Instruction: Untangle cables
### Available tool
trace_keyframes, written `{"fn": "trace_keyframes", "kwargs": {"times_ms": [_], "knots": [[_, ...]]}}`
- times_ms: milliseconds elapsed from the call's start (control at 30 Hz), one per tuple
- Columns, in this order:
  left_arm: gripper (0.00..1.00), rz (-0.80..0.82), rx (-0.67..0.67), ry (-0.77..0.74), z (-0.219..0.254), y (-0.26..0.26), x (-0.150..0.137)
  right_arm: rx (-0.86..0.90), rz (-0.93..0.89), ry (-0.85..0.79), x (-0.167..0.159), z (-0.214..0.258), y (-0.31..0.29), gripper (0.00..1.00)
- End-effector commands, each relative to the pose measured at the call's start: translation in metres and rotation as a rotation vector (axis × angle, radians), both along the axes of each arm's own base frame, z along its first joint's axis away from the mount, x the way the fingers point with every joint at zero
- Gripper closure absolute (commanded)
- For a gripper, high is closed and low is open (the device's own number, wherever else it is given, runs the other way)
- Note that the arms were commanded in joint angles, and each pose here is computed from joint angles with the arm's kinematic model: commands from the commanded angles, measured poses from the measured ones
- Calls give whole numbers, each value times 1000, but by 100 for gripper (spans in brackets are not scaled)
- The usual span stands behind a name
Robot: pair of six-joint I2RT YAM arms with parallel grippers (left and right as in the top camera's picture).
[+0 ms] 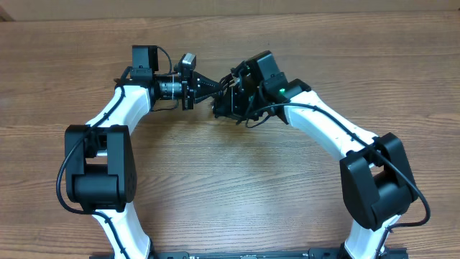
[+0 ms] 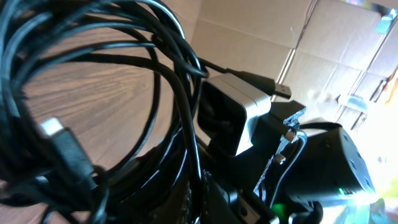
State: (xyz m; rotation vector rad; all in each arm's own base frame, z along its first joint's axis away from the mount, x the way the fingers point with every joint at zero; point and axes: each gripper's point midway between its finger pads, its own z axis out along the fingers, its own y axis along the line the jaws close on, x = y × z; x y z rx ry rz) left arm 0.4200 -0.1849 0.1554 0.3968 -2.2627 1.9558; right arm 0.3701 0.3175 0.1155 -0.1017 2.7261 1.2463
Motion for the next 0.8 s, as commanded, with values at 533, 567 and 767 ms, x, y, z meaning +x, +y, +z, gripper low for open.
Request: {"fn": "trace_keyframes", "kwargs": {"times_ms": [533, 567, 767], "knots": [[96, 88, 485, 7, -69, 32, -11, 562, 463, -161, -39, 83, -13, 96], [96, 80, 485, 11, -70, 32, -14, 514, 436, -159, -35, 75, -14, 96], [96, 98, 466, 95, -69, 31, -18, 212, 294, -75, -24, 23, -28, 71]]}}
